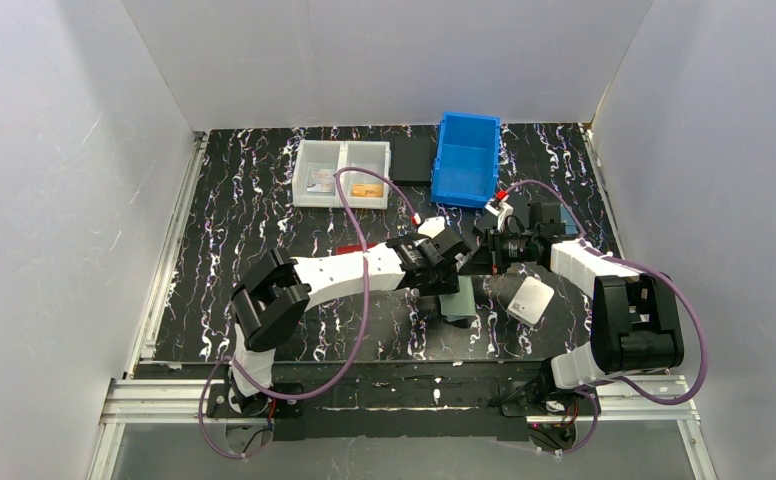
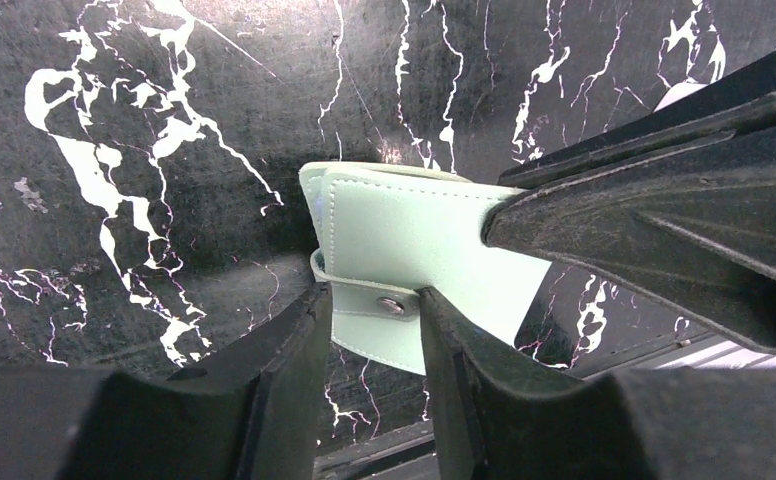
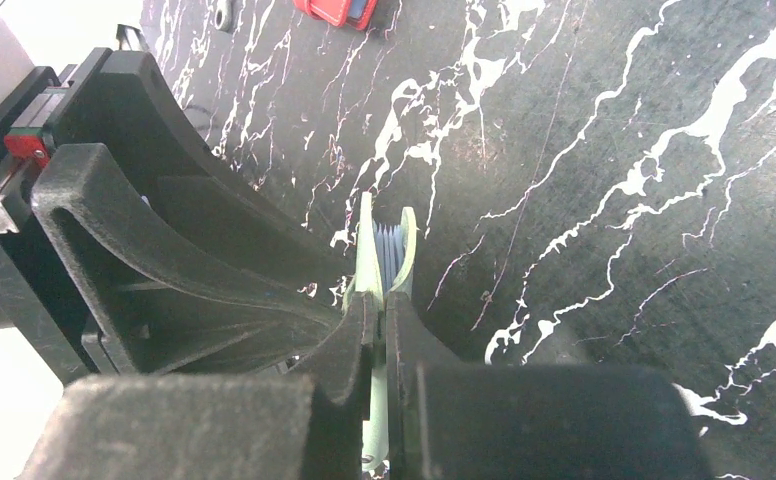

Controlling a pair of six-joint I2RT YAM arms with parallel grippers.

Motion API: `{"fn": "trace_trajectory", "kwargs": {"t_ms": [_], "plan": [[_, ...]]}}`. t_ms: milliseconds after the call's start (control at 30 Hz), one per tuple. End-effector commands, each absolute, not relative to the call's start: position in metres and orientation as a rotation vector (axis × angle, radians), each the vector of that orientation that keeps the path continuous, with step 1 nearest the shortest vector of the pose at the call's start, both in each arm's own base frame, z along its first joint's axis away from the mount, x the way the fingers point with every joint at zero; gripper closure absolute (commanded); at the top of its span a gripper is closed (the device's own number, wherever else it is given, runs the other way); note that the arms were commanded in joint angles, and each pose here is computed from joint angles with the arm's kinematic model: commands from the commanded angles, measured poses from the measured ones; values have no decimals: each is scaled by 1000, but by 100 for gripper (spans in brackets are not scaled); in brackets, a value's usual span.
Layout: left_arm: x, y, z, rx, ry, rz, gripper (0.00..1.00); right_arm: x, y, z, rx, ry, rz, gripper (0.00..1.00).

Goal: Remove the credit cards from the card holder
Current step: Open the card holder at the center of the board.

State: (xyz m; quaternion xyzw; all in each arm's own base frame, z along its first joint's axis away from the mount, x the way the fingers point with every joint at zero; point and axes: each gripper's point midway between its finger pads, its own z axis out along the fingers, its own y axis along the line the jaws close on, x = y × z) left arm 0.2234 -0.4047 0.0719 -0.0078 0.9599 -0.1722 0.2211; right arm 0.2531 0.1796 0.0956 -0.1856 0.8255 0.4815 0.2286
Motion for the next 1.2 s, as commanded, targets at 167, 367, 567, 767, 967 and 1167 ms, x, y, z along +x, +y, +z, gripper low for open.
{"fn": "trace_trajectory", "kwargs": {"t_ms": [167,367,567,767,967,1167], "plan": [[226,-384,64,-52,2651,-335,82,248,187,109,-559,2207,1400,99],[225,-379,65,-57,2644,-328,100,249,187,110,-562,2205,1395,99],[223,-369,72,-78,2616,-342,100,251,184,107,-555,2226,1358,99],[218,-343,72,-83,2600,-349,100,248,180,107,-677,2190,1304,99],[202,-332,60,34,2654,-547,69,242,180,114,-772,2132,1301,99],[182,-334,82,146,2508,-916,34,233,183,119,-847,2079,1344,99]]}}
